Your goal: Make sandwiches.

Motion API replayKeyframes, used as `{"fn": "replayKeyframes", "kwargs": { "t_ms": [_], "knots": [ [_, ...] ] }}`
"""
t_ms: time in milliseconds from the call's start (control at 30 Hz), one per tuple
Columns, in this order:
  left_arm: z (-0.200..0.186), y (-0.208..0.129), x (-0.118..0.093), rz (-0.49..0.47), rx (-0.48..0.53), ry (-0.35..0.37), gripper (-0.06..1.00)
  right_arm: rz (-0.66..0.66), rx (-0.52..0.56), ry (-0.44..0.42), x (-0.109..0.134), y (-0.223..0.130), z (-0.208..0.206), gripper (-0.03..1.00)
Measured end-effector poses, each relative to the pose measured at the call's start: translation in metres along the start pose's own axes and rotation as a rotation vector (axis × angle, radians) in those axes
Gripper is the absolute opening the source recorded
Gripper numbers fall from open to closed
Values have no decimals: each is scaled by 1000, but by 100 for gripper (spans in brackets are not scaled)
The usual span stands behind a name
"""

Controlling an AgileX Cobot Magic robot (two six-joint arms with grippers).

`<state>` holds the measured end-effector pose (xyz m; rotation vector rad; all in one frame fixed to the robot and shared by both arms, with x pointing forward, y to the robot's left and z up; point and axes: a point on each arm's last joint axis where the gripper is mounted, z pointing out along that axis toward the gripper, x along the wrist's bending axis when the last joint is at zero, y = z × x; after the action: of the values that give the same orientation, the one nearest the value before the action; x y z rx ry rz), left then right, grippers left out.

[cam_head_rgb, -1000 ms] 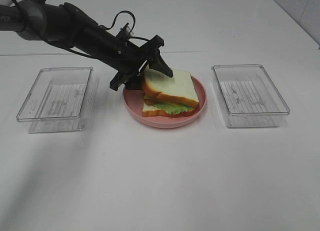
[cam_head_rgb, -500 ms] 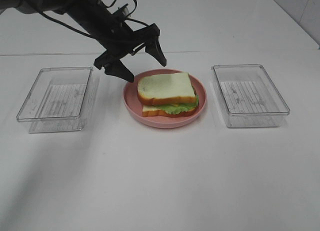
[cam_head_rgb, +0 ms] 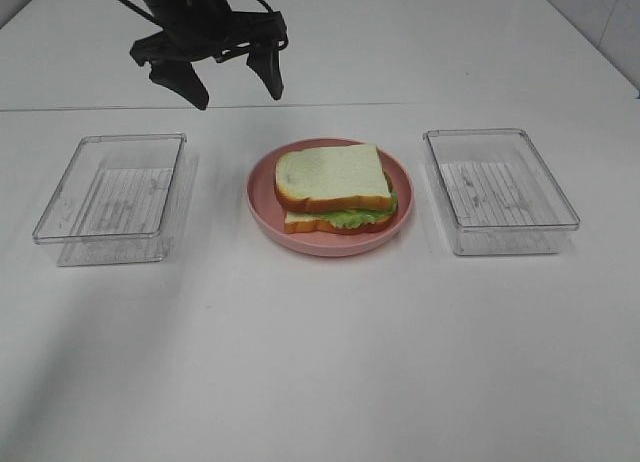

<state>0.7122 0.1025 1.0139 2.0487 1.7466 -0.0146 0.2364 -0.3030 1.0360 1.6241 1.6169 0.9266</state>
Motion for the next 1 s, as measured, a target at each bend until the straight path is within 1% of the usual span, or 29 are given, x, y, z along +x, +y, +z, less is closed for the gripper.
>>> {"fn": "replayKeyframes", "kwargs": {
  "t_ms": [33, 133, 200, 233, 267, 300, 333, 367, 400, 433, 467, 500, 533, 567, 600, 633, 667, 700, 733, 767, 800, 833, 867, 900, 967, 1000],
  "knots": [
    [-8, 1, 1, 7, -17, 18, 87, 0, 0, 0, 0, 0, 0, 96],
    [-12, 2, 1, 15, -27, 32, 87, 0, 0, 0, 0, 0, 0, 96],
    [-30, 6, 8, 45, -72, 115, 87, 0, 0, 0, 0, 0, 0, 96],
    [-30, 6, 8, 45, -72, 115, 87, 0, 0, 0, 0, 0, 0, 96],
    [-36, 7, 13, 46, -86, 138, 87, 0, 0, 0, 0, 0, 0, 96],
    [-48, 10, 25, 49, -109, 183, 87, 0, 0, 0, 0, 0, 0, 96],
    [-48, 10, 25, 49, -109, 183, 87, 0, 0, 0, 0, 0, 0, 96],
    [-54, 11, 33, 49, -116, 207, 87, 0, 0, 0, 0, 0, 0, 96],
    [-59, 10, 52, 32, -107, 242, 87, 0, 0, 0, 0, 0, 0, 96],
    [-59, 10, 52, 32, -107, 242, 87, 0, 0, 0, 0, 0, 0, 96],
    [-66, 8, 74, 2, -96, 275, 87, 0, 0, 0, 0, 0, 0, 96],
    [-66, 8, 74, 2, -96, 275, 87, 0, 0, 0, 0, 0, 0, 96],
    [-70, 6, 87, -19, -87, 287, 87, 0, 0, 0, 0, 0, 0, 96],
    [-79, 1, 114, -60, -74, 311, 87, 0, 0, 0, 0, 0, 0, 96],
    [-79, 1, 114, -60, -74, 311, 87, 0, 0, 0, 0, 0, 0, 96],
    [-84, -2, 126, -76, -67, 322, 87, 0, 0, 0, 0, 0, 0, 96],
    [-94, -8, 148, -104, -60, 343, 87, 0, 0, 0, 0, 0, 0, 96],
    [-94, -8, 148, -104, -60, 343, 87, 0, 0, 0, 0, 0, 0, 96],
    [-99, -10, 157, -115, -58, 350, 87, 0, 0, 0, 0, 0, 0, 96],
    [-115, -14, 174, -151, -74, 359, 87, 0, 0, 0, 0, 0, 0, 96],
    [-115, -14, 174, -151, -74, 359, 87, 0, 0, 0, 0, 0, 0, 96],
    [-121, -16, 180, -168, -84, 356, 87, 0, 0, 0, 0, 0, 0, 96],
    [-136, -19, 188, -183, -105, 355, 87, 0, 0, 0, 0, 0, 0, 96],
    [-136, -19, 188, -183, -105, 355, 87, 0, 0, 0, 0, 0, 0, 96],
    [-152, -26, 191, -186, -122, 345, 87, 0, 0, 0, 0, 0, 0, 96],
    [-152, -26, 191, -186, -122, 345, 87, 0, 0, 0, 0, 0, 0, 96]
  ]
}}
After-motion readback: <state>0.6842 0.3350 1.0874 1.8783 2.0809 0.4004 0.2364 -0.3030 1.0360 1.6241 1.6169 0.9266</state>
